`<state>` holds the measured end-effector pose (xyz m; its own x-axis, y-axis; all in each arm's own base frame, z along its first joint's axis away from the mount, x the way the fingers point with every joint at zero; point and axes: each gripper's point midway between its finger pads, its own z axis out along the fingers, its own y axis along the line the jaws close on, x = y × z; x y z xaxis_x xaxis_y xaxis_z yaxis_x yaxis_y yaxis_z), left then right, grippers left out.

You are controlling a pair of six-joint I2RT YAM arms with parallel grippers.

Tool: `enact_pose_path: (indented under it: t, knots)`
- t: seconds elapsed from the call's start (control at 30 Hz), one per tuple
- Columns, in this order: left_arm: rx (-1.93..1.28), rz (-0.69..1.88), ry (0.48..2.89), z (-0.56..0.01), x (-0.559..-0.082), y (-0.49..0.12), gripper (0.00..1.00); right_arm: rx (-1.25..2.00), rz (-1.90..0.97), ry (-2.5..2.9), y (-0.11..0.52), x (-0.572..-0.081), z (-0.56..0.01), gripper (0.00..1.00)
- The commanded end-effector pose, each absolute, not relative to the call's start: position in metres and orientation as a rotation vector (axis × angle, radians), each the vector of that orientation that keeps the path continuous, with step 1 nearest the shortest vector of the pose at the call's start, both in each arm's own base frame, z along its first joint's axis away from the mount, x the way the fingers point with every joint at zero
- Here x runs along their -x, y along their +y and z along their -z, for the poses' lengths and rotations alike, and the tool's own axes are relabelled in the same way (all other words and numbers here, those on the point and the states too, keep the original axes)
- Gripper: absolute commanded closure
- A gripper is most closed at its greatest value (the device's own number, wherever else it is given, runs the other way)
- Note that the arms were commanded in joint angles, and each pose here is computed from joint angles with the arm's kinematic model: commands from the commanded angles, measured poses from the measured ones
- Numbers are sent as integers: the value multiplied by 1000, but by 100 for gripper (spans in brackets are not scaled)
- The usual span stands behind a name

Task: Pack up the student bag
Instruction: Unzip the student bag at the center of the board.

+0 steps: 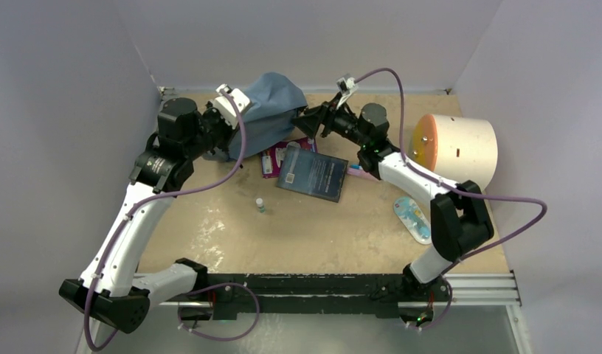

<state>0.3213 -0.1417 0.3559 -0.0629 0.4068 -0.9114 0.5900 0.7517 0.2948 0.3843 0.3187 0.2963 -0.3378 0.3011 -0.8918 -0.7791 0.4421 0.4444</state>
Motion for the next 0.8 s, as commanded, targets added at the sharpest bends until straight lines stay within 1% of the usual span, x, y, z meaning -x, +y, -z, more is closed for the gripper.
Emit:
enact_pose_path:
  t: [0.0, 0.13, 0.33, 0.53, 0.63, 0.67, 0.77]
  knots:
    - [-769, 212, 1533, -405, -317, -148, 100, 417, -1123, 1452, 318, -402, -335, 28]
    - [-772, 206, 1534, -404, -316, -147, 100, 423, -1125, 1490, 324, -412, -329, 29]
    - [-775, 205, 1536, -402, -317, -148, 100, 424, -1155, 1518, 329, -411, -319, 37]
    - [-778, 203, 1537, -401, -317, -147, 100, 399, -1150, 1561, 330, -418, -310, 38]
    - [-780, 203, 1538, -400, -317, -147, 100, 406, -1165, 1559, 333, -419, -313, 44]
    - [-780, 201, 1538, -400, -317, -147, 100, 409, -1167, 1554, 334, -419, -315, 47]
    - [-777, 195, 1541, -399, -317, -146, 100, 423, -1176, 1532, 335, -415, -322, 63]
